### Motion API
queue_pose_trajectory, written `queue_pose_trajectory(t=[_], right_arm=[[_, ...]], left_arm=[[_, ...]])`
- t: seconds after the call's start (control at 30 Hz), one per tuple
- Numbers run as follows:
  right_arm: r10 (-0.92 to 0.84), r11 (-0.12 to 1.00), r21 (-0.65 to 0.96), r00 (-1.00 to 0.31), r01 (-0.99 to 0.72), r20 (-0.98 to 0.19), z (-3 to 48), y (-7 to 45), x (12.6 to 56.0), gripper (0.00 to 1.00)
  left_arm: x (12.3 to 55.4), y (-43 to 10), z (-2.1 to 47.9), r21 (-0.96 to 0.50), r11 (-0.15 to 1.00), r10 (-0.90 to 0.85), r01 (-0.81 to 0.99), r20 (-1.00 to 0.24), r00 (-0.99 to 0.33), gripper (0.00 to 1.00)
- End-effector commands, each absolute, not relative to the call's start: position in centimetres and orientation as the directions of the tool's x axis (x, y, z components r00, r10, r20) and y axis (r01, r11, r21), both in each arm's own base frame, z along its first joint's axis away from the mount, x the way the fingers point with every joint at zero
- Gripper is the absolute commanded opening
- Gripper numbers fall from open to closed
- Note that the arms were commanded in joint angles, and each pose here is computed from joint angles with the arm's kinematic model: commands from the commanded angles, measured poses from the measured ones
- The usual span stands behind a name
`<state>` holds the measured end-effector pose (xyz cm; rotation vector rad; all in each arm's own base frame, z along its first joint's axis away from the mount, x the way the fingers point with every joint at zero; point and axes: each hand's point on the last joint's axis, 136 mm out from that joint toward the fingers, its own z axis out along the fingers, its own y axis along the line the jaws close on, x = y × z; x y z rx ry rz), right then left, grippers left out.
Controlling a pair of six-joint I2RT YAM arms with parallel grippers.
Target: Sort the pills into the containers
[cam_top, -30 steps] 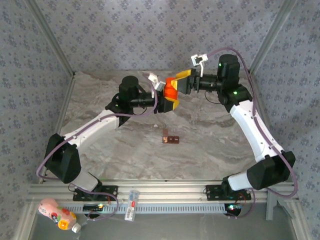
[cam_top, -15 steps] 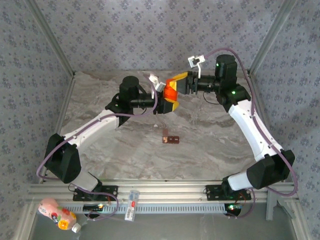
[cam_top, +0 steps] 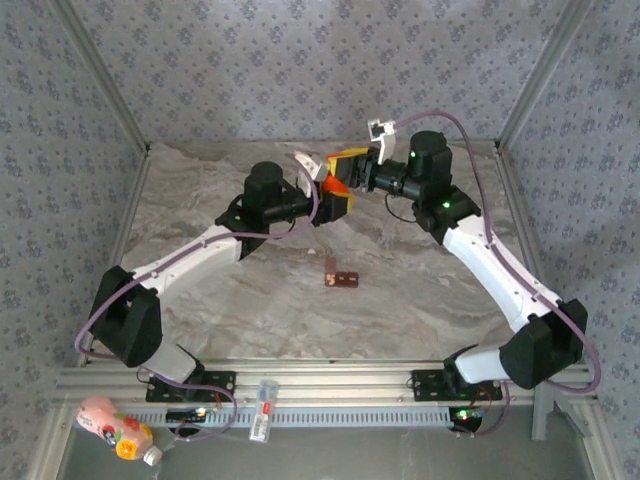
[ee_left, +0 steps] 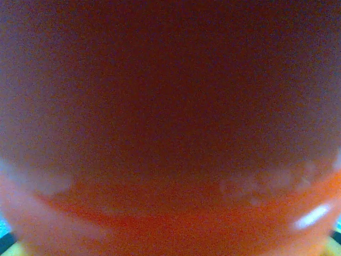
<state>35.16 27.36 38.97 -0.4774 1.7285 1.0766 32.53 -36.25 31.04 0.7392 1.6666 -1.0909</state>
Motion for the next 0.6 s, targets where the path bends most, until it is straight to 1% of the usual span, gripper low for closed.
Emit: queue_pose_trajectory(t=[0.0, 0.1, 0.17, 0.2, 0.27, 0.3, 0.33, 0.43, 0.5, 0.57], right_arm=[[0.184, 0.520, 0.507, -0.490, -0.687, -0.852, 37.1, 29.3, 35.2, 0.44], [0.195, 0.529, 0.505, -0.481, -0.682, -0.854, 37.5, 28.9, 35.7, 0.44], [0.210, 0.535, 0.505, -0.473, -0.677, -0.856, 38.1, 28.0, 36.0, 0.46], [0.225, 0.534, 0.508, -0.465, -0.676, -0.856, 38.7, 27.3, 36.1, 0.50], [0.258, 0.531, 0.515, -0.450, -0.673, -0.855, 39.8, 25.6, 36.4, 0.65], [0.276, 0.525, 0.514, -0.437, -0.678, -0.856, 40.6, 24.5, 36.3, 0.71], [0.288, 0.520, 0.512, -0.425, -0.683, -0.858, 41.2, 23.6, 36.2, 0.74], [0.284, 0.505, 0.489, -0.397, -0.712, -0.872, 42.5, 21.3, 35.4, 0.82], [0.243, 0.486, 0.471, -0.404, -0.736, -0.882, 42.6, 20.7, 34.7, 0.84], [0.202, 0.444, 0.460, -0.415, -0.769, -0.887, 42.7, 20.6, 34.0, 0.85]], left_arm=[[32.4, -37.1, 36.1, -0.245, 0.428, -0.172, 0.870, -0.967, -0.188, 0.00], [32.9, -37.0, 35.4, -0.261, 0.449, -0.185, 0.855, -0.963, -0.197, 0.00], [33.1, -37.0, 35.3, -0.260, 0.457, -0.182, 0.851, -0.964, -0.197, 0.00], [33.2, -36.8, 35.3, -0.258, 0.462, -0.181, 0.848, -0.964, -0.195, 0.00], [33.2, -36.6, 35.4, -0.258, 0.461, -0.180, 0.849, -0.964, -0.196, 0.00], [33.3, -36.3, 35.5, -0.259, 0.463, -0.179, 0.848, -0.964, -0.197, 0.00], [33.4, -36.1, 35.6, -0.259, 0.459, -0.178, 0.850, -0.964, -0.198, 0.00], [33.0, -35.6, 36.0, -0.263, 0.412, -0.174, 0.872, -0.963, -0.208, 0.00], [32.5, -35.5, 36.3, -0.263, 0.366, -0.160, 0.893, -0.963, -0.217, 0.00], [31.6, -35.7, 36.5, -0.251, 0.302, -0.139, 0.920, -0.966, -0.218, 0.00]])
